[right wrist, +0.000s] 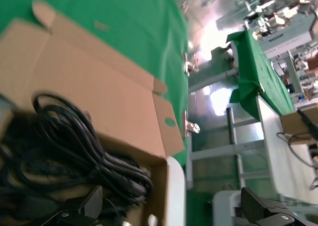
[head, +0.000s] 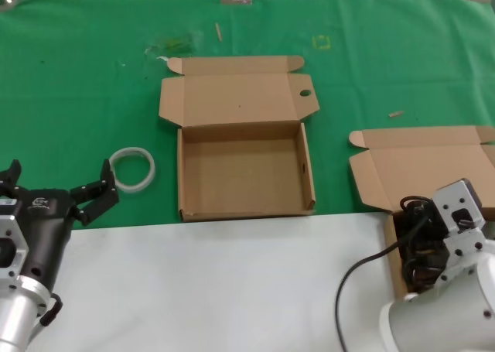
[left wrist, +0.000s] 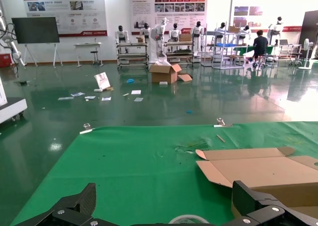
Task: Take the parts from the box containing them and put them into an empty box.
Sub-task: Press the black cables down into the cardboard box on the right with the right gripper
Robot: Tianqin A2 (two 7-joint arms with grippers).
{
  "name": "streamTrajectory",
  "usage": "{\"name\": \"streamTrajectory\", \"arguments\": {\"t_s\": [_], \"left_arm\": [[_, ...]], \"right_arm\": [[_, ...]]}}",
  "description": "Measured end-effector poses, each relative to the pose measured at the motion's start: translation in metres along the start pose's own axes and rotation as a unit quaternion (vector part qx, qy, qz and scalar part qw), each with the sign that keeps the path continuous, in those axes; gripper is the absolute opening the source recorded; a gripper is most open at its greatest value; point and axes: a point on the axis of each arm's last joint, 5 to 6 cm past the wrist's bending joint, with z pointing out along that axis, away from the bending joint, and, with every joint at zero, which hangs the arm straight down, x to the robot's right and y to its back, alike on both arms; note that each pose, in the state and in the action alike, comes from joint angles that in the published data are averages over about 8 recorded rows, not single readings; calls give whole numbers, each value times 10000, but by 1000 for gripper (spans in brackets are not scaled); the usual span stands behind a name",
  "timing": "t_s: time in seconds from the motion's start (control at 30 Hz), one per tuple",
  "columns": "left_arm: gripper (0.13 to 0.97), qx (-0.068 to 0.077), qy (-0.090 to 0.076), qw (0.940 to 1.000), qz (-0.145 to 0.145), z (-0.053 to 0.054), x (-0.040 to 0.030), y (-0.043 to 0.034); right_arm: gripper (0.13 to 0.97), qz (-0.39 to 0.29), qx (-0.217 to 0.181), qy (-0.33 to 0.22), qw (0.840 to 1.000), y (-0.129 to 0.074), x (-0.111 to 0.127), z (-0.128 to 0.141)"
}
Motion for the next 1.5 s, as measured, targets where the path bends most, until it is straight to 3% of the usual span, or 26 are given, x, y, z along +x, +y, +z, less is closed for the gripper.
{"name": "streamTrajectory", "arguments": {"t_s": [0.27, 0.63, 1.5], "left_arm": [[966, 0, 0, 10000, 0, 0, 0, 0], [966, 0, 0, 10000, 0, 0, 0, 0], [966, 0, 0, 10000, 0, 0, 0, 0]], "right_arm": [[966, -905, -223, 54, 9956, -113, 90, 371], [966, -1133, -144, -109, 9934, -148, 132, 706], [966, -811, -149, -236, 9963, 131, 7, 712]]}}
